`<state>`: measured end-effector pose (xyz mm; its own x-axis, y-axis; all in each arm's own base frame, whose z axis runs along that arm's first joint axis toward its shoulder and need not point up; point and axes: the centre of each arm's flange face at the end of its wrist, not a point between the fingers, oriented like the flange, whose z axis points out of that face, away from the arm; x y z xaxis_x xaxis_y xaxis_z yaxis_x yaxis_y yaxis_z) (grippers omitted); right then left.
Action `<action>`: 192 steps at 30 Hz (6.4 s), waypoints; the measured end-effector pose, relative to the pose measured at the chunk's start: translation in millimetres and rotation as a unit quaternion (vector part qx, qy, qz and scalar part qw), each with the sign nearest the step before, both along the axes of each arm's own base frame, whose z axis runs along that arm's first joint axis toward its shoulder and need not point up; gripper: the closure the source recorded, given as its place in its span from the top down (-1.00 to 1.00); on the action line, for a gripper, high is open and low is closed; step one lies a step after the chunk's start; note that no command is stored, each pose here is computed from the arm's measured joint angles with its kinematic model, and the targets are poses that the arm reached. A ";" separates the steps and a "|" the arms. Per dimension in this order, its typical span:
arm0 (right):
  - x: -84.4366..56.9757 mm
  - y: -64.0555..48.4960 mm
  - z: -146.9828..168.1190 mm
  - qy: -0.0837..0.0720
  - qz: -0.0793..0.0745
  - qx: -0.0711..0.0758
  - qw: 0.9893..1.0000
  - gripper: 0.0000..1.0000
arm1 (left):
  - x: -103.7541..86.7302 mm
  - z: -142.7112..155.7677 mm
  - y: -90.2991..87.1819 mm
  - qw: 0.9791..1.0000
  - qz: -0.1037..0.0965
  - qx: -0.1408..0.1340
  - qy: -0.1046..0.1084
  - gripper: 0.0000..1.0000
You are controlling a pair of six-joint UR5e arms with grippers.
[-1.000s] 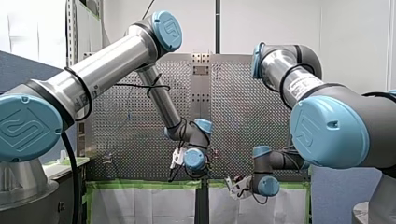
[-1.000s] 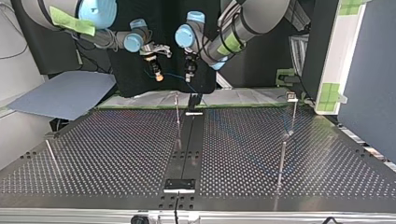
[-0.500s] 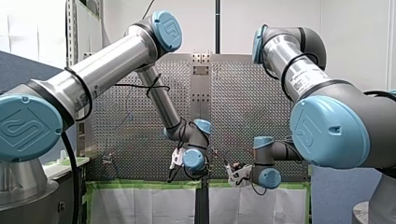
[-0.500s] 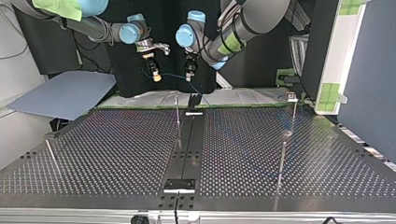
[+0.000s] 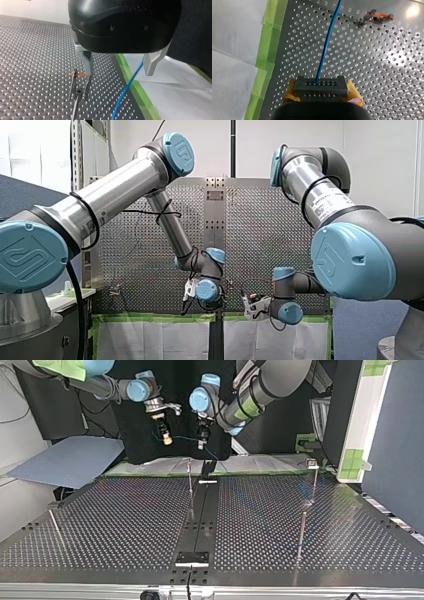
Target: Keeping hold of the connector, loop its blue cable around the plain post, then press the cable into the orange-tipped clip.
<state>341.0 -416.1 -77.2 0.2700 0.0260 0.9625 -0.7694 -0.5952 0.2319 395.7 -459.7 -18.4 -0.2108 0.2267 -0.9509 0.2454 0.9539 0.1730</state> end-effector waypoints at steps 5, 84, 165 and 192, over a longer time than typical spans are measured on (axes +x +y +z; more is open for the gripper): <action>-1.2 -9.9 3.1 -0.021 0.002 0.001 1.000 -1.00 | 7.9 0.2 8.2 1.000 0.019 -0.002 -0.003 1.00; 10.6 -12.5 7.4 -0.058 0.092 0.017 0.994 -1.00 | 44.9 -5.1 35.9 1.000 -0.011 0.016 0.013 1.00; 19.6 -36.8 11.4 -0.024 0.094 0.006 0.995 -1.00 | 49.1 139.4 6.1 0.967 0.081 0.225 0.086 1.00; 21.2 -34.4 9.2 -0.024 0.094 0.008 0.995 -1.00 | 88.5 153.0 19.2 0.941 0.117 0.284 0.144 1.00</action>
<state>362.3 -450.5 -68.0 0.2162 0.0566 0.9747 -0.6544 -0.7325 0.1877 484.2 -440.5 134.6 -0.5484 0.5963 -0.5862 0.1558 0.7616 0.6290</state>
